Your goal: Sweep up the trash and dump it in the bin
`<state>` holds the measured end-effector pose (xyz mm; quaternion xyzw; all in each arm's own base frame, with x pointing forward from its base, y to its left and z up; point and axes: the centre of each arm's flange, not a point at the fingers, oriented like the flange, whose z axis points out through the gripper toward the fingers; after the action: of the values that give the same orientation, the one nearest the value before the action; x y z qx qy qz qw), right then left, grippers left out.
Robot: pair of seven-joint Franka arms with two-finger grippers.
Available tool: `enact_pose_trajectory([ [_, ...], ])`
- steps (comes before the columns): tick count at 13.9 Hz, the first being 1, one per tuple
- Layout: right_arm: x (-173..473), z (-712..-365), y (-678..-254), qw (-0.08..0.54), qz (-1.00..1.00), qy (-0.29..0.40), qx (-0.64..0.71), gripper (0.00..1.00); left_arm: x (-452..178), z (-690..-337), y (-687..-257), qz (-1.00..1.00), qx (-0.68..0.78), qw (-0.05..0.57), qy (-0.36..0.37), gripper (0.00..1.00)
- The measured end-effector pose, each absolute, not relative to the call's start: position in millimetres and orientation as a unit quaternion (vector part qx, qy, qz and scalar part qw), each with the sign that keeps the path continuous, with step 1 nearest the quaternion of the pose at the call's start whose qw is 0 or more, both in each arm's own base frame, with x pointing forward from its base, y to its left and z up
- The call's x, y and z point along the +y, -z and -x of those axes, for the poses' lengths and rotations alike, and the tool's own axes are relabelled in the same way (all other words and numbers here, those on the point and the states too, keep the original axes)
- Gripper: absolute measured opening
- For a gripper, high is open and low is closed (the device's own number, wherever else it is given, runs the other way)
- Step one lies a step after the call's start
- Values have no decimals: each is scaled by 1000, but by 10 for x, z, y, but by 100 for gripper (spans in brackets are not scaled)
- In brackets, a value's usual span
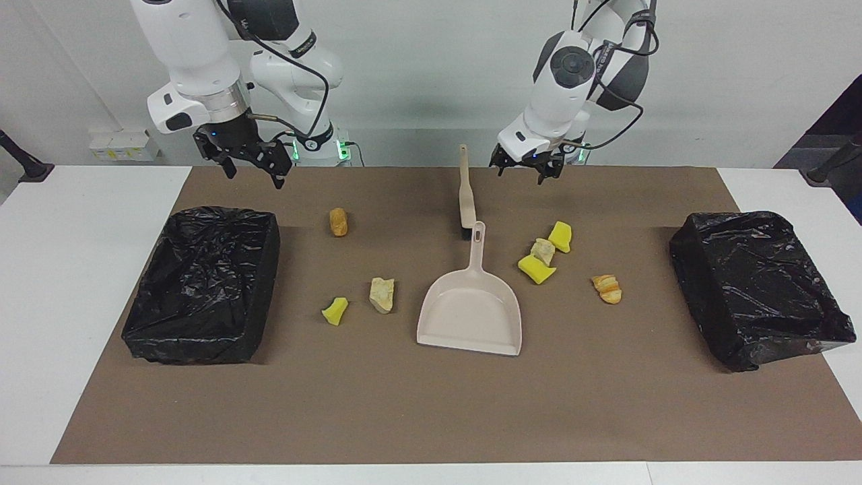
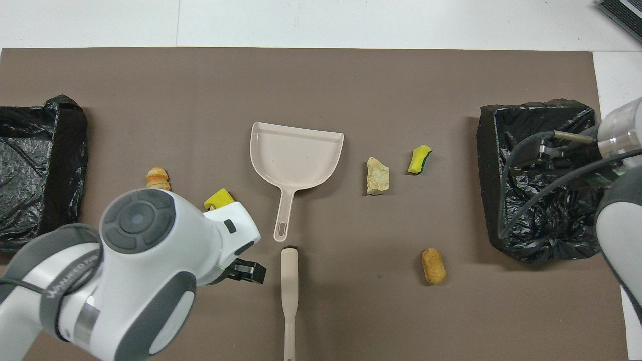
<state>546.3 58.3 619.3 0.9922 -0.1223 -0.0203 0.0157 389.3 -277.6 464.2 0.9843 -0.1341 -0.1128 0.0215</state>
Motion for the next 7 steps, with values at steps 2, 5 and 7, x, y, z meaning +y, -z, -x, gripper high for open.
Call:
enact_pose_trajectory([
  [2, 599, -5461, -6195, 16, -992, 20, -121, 100, -2960, -3611, -4417, -986, -132, 19, 101, 100],
  [5, 620, -5457, -6198, 16, -993, 20, -119, 100, -3215, -3164, -3959, -989, -130, 23, 72, 100],
  [7, 683, -5448, -6201, 16, -993, 19, -113, 100, -3344, -2866, -3695, -989, -133, 22, 62, 100],
])
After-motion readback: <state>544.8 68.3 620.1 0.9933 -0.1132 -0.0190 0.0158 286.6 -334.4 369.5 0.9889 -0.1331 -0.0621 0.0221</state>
